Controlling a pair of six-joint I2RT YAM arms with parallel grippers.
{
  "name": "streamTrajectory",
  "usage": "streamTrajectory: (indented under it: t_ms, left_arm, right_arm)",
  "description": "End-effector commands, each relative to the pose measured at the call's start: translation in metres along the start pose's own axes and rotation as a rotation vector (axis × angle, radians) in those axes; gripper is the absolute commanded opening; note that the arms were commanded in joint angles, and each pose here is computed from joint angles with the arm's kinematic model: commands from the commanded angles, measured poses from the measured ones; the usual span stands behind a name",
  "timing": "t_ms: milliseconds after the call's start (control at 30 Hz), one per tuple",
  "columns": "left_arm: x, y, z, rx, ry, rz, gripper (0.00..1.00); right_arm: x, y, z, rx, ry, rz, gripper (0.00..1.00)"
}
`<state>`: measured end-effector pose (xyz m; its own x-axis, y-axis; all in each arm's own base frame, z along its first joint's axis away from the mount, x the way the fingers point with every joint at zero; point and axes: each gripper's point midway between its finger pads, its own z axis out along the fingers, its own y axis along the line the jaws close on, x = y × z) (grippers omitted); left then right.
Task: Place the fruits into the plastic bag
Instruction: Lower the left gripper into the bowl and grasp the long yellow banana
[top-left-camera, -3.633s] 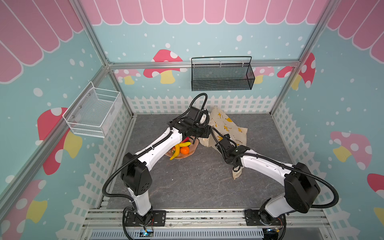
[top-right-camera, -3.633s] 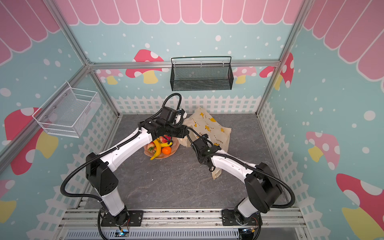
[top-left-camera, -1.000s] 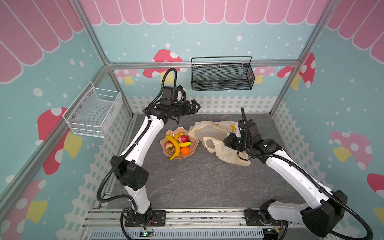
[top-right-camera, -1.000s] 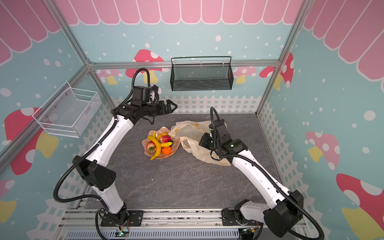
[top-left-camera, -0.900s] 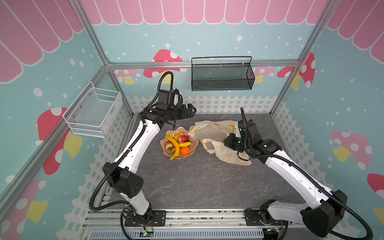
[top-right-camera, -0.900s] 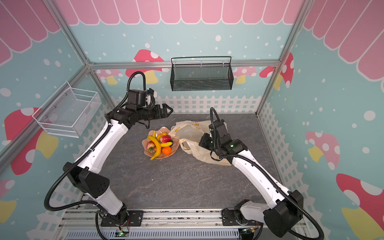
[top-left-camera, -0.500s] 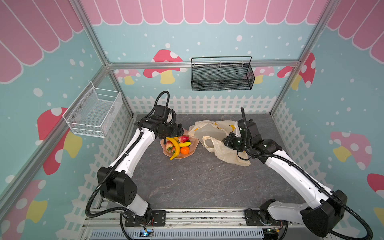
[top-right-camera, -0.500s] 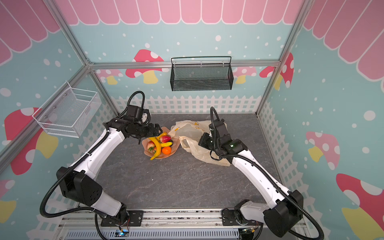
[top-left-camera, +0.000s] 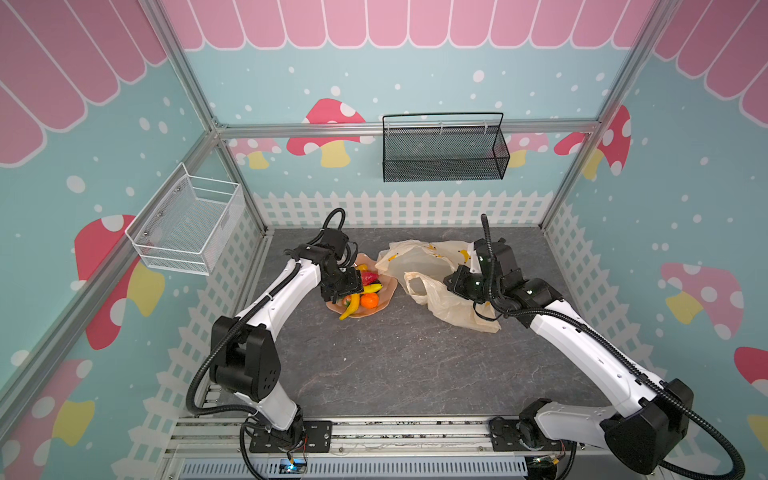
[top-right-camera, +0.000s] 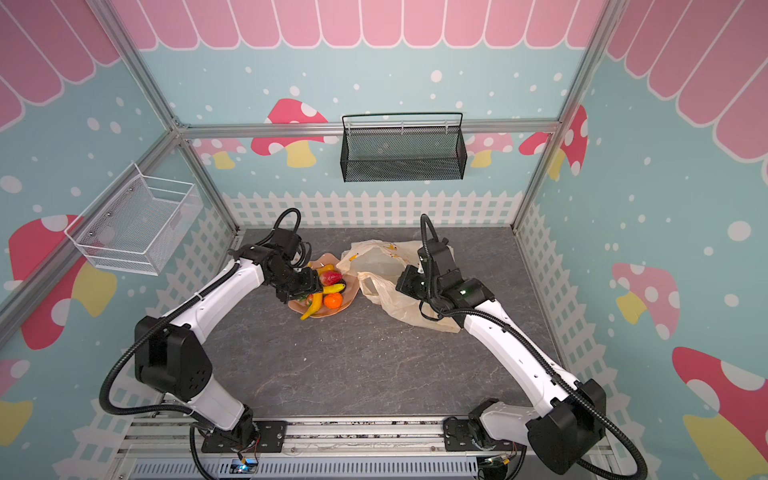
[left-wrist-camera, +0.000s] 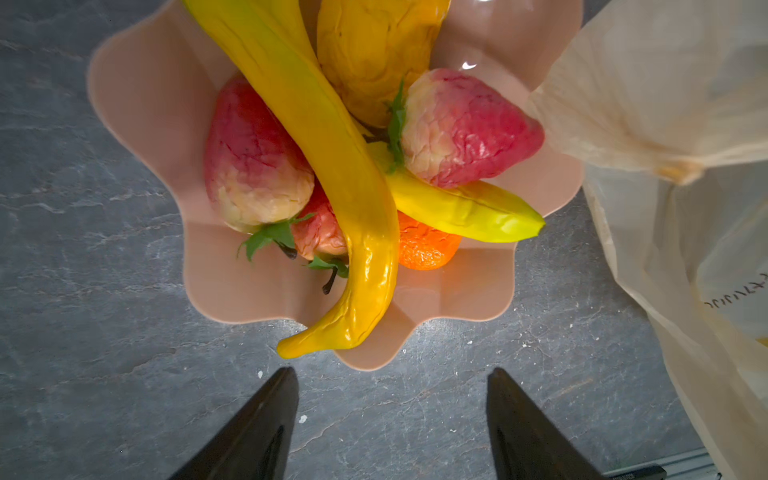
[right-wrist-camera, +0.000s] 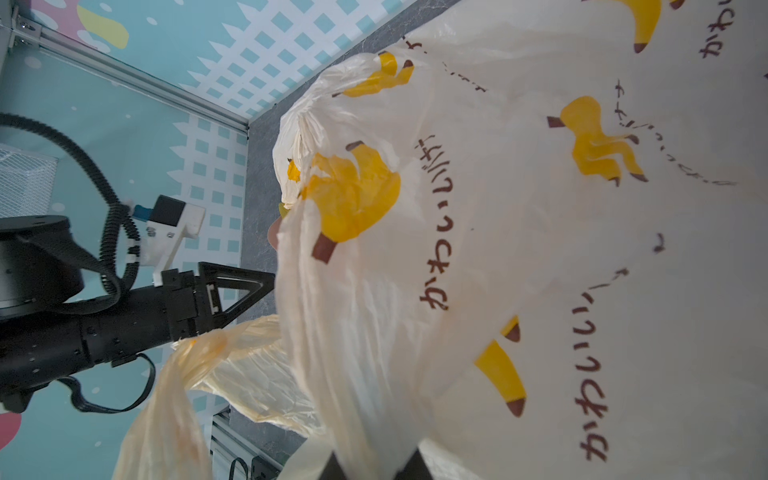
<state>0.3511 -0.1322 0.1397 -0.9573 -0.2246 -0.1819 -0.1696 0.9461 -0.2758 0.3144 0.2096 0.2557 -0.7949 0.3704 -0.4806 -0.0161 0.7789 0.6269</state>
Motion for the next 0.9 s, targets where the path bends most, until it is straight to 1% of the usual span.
streamTrajectory:
  t_ms: [0, 167, 433, 567, 700, 867]
  left_arm:
    - [-0.009, 0.006, 0.011, -0.069, -0.021, -0.029, 0.69]
    - [-0.018, 0.007, 0.024, -0.114, -0.043, -0.017, 0.66]
    - [-0.023, 0.004, 0.043, -0.116, -0.041, -0.014, 0.59]
    - [-0.022, 0.009, 0.049, -0.137, -0.038, -0.019, 0.56]
    - [-0.025, -0.001, 0.052, -0.097, -0.05, 0.001, 0.53]
    - [-0.022, -0.003, 0.058, -0.096, -0.033, 0.005, 0.48]
  right_arm:
    - [0.0, 0.002, -0.001, -0.017, -0.005, 0.014, 0.0]
    - [0.0, 0.002, -0.002, -0.023, -0.007, 0.014, 0.0]
    - [0.0, 0.003, -0.002, -0.025, -0.007, 0.013, 0.0]
    - [0.0, 0.004, -0.002, -0.028, -0.005, 0.007, 0.0]
    - [0.001, 0.004, -0.003, -0.033, -0.002, 0.004, 0.0]
    - [0.001, 0.006, -0.003, -0.038, 0.001, -0.003, 0.0]
